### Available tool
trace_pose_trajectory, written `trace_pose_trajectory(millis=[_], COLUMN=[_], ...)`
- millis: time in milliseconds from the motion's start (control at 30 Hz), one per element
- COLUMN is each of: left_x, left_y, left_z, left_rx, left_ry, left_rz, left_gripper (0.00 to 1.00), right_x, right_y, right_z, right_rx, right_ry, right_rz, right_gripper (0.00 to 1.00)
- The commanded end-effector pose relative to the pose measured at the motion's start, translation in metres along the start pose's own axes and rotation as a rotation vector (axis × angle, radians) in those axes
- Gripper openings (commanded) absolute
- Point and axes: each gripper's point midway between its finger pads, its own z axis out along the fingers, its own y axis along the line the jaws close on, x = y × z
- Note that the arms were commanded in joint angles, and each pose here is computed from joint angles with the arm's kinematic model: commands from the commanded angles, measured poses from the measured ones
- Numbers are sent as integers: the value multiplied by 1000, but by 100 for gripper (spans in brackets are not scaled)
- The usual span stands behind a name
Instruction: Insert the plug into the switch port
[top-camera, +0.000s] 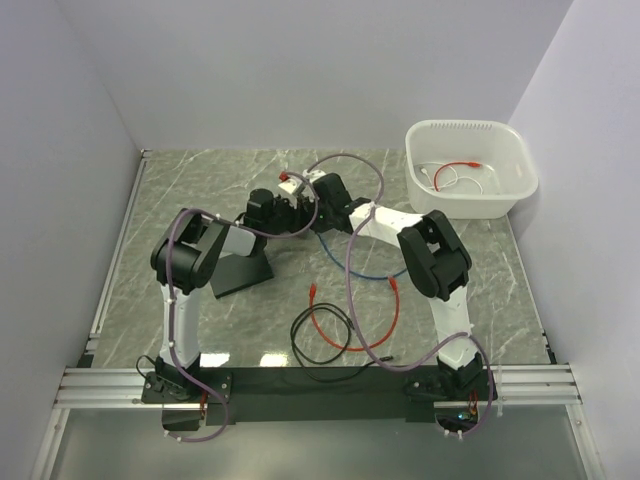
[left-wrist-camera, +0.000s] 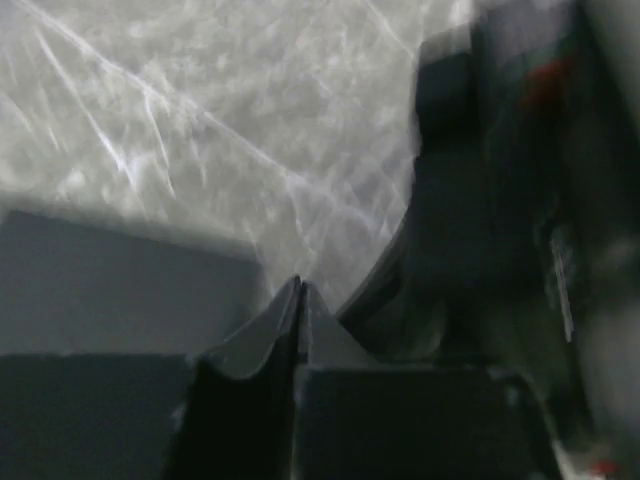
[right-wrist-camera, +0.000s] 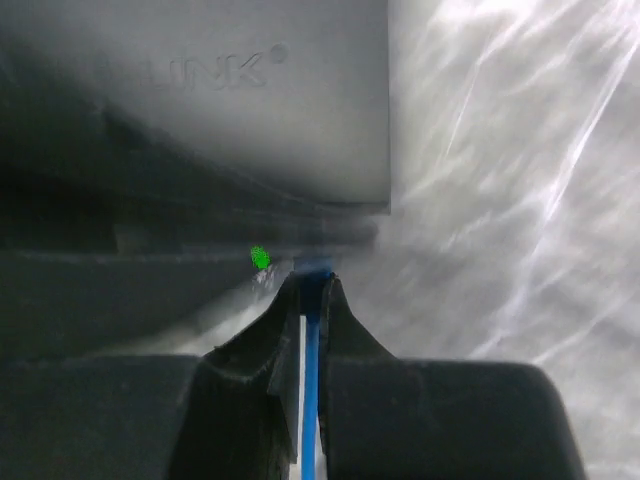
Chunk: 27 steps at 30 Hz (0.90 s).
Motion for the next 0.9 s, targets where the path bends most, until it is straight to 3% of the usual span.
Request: trace_pose_trajectory(millis=[0, 333, 600, 767, 867], left_x=[93, 93, 88, 12, -29], left_y=[-59, -59, -62, -69, -55], left_z=[-20, -20, -18, -32, -38], left_rx=[185, 189, 103, 119, 49], left_ry=[307, 311, 316, 128, 64], left_rz=[-190, -190, -130, -228, -238], left_gripper=[2, 6, 36, 40, 45], right_x=[-171, -166, -144, -116, -104], right_y=[4, -13, -28, -48, -55], right_z=[-49, -37, -46, -60, -74], right_rx=[-35, 30, 109, 188, 210], right_ry=[-593, -563, -525, -484, -492], right_rz=[11, 21, 7, 35, 85], right_gripper=[0, 0, 0, 0, 0])
